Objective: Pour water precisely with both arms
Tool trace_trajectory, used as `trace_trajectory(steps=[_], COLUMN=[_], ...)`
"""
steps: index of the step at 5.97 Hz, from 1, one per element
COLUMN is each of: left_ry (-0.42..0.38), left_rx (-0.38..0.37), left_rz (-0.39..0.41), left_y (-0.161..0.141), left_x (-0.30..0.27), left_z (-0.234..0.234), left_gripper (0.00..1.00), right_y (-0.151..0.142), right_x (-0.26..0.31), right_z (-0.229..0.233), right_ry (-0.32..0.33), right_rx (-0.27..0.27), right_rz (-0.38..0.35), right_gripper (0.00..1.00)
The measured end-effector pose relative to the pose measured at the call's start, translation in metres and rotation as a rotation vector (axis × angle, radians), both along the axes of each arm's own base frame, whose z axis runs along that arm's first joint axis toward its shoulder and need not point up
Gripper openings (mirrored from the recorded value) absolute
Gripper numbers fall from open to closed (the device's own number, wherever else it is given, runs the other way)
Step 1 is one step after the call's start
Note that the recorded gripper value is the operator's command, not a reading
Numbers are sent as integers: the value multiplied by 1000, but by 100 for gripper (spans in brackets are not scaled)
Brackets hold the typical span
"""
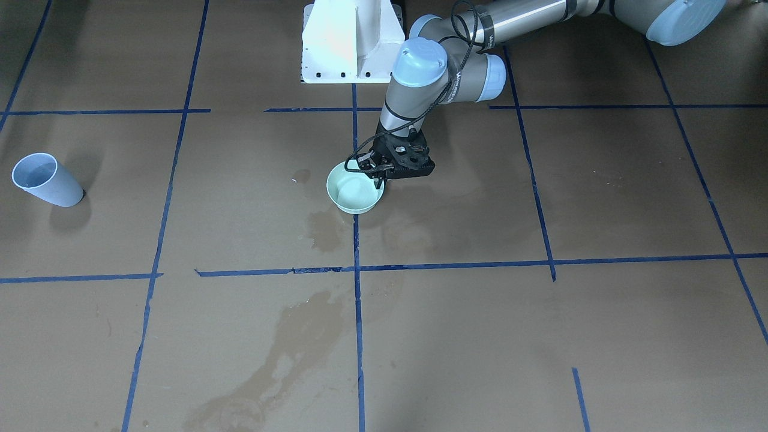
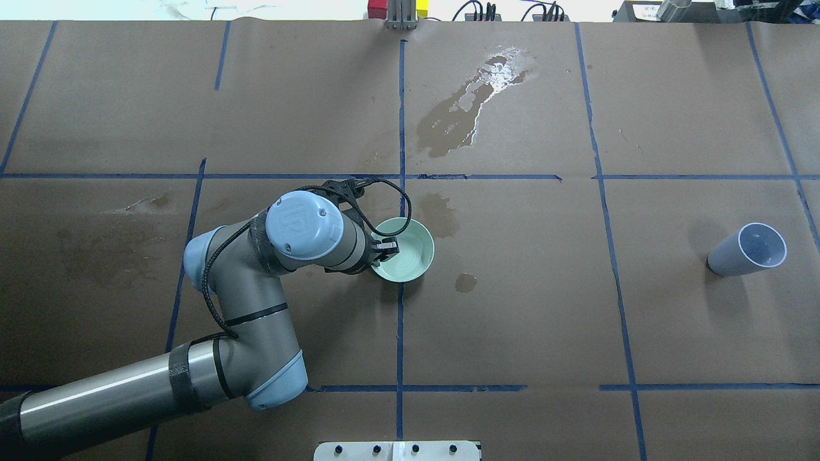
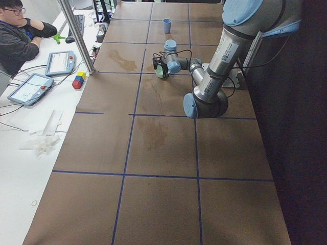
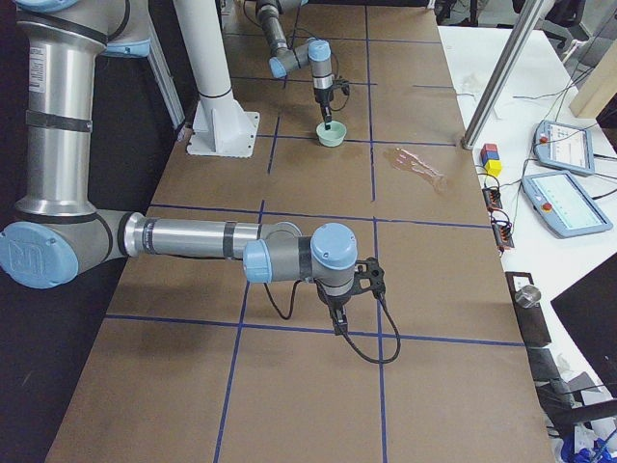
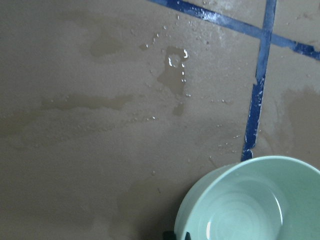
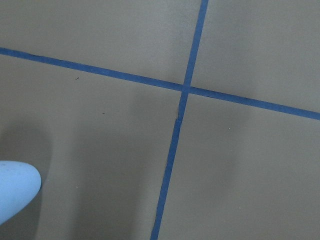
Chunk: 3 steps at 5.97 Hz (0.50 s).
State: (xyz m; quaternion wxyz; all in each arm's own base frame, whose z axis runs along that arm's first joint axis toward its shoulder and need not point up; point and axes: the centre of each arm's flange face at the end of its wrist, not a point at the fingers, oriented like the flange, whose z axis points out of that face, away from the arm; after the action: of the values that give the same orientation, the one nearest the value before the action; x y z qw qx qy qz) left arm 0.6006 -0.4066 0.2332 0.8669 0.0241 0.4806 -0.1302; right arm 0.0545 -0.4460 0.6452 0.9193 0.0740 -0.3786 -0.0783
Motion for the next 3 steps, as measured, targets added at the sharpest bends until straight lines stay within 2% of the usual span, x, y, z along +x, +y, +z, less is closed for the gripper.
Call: trace_trajectory(steps=[2, 3], left_ry=[-2, -17], left_rx=[14, 29], left_rz=[11, 47], left_y=[-14, -27], left_x=[-21, -55], left_z=[-8, -17], left_gripper=[100, 100], right_y=[-2, -3], right_x=[0, 0], right_z=[-5, -12], right_ry=[-2, -6], right_rx=[12, 22], right_rz=[0, 0], right_gripper=[100, 100])
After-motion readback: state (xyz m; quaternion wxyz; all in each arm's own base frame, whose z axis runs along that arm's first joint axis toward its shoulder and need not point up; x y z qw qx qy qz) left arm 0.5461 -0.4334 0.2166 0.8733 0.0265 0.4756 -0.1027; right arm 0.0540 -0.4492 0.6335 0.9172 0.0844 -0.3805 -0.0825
